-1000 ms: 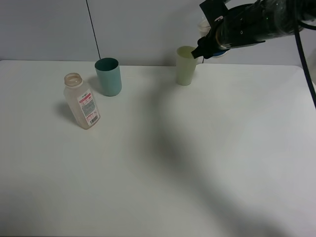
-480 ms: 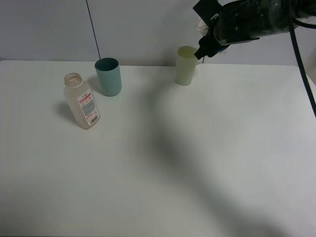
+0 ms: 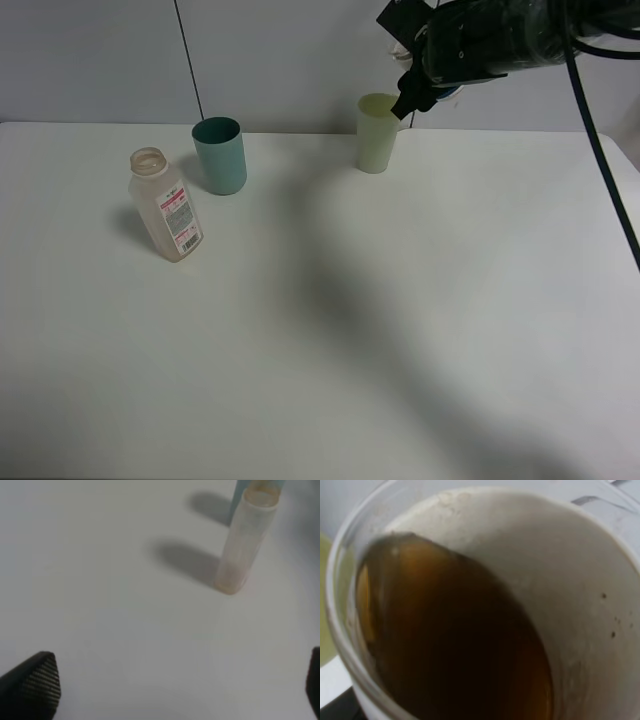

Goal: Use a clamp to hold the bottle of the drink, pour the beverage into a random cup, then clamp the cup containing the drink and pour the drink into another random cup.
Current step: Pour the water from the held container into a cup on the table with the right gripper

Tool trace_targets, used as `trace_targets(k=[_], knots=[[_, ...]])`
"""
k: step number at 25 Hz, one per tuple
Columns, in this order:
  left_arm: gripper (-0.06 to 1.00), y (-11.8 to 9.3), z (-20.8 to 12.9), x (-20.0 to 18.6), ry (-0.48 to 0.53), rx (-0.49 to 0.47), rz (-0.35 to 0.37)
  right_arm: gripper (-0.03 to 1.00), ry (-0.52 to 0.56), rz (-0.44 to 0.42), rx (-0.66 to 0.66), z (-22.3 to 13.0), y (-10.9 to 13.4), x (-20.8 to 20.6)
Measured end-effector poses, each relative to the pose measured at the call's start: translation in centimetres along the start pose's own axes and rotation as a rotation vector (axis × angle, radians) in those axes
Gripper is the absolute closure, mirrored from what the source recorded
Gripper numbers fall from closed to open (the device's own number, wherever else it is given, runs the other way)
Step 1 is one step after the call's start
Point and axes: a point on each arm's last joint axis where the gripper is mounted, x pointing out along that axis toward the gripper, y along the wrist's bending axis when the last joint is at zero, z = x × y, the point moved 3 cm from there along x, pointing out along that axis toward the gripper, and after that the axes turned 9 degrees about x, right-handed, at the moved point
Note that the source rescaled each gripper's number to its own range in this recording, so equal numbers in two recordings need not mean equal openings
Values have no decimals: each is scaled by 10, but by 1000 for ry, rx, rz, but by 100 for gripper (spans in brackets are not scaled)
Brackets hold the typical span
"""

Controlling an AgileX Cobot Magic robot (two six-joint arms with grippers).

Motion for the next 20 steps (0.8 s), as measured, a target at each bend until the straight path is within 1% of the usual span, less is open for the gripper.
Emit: trace_targets(k=[5, 13, 20], knots=[[-6, 0, 0, 0, 0, 0, 0, 91, 0, -15, -30, 2, -3, 0], [-6, 0, 0, 0, 0, 0, 0, 91, 12, -30, -161, 1, -5, 0], [-6, 0, 0, 0, 0, 0, 0, 91, 27, -66, -261, 0, -10, -1]])
